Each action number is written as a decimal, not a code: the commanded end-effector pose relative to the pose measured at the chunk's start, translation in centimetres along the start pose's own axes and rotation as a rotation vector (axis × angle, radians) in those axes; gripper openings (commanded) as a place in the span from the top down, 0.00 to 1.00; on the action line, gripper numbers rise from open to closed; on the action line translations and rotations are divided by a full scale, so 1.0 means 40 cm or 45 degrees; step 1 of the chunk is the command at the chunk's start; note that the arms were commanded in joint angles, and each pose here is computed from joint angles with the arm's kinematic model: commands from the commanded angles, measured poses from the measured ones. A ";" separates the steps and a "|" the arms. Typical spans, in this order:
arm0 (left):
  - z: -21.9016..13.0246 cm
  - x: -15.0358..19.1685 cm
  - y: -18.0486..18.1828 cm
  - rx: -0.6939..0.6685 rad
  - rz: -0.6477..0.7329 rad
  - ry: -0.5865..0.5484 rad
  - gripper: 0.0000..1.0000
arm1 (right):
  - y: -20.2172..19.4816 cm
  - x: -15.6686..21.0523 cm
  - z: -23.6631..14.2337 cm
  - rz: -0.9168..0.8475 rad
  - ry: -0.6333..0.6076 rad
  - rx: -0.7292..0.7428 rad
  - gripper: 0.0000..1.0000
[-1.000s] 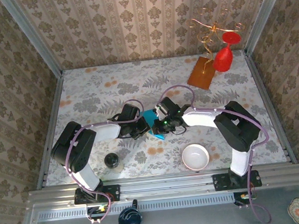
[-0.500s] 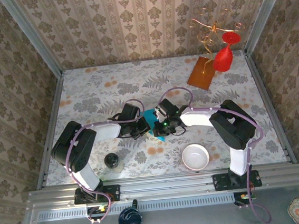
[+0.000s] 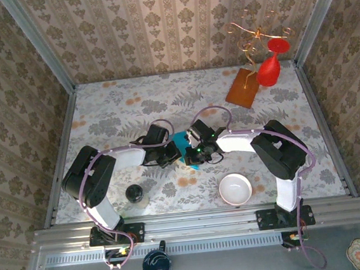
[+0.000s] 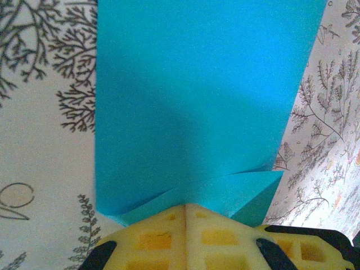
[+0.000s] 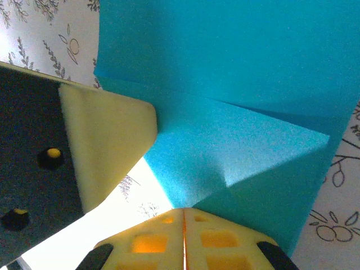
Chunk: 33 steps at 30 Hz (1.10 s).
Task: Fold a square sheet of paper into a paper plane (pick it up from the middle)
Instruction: Third fold the triangle at the center of the table.
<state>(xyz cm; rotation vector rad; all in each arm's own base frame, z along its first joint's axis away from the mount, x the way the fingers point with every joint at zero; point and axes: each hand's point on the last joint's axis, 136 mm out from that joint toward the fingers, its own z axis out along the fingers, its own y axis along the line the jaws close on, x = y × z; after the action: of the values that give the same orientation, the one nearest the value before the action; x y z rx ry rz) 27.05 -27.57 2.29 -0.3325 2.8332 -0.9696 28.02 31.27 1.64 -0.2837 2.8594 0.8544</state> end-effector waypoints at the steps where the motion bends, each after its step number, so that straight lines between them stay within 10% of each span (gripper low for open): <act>1: 0.009 0.009 0.016 -0.046 0.020 0.038 0.92 | -0.043 0.032 0.018 0.020 0.064 0.095 0.90; 33: 0.022 0.011 0.083 -0.157 -0.012 0.062 0.93 | -0.052 0.104 -0.054 0.024 0.107 0.066 0.86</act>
<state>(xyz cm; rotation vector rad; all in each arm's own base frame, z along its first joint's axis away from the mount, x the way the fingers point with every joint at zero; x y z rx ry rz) 27.22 -27.63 1.98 -0.3046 2.8542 -0.9625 25.94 29.35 1.60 -0.2766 2.9114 0.8301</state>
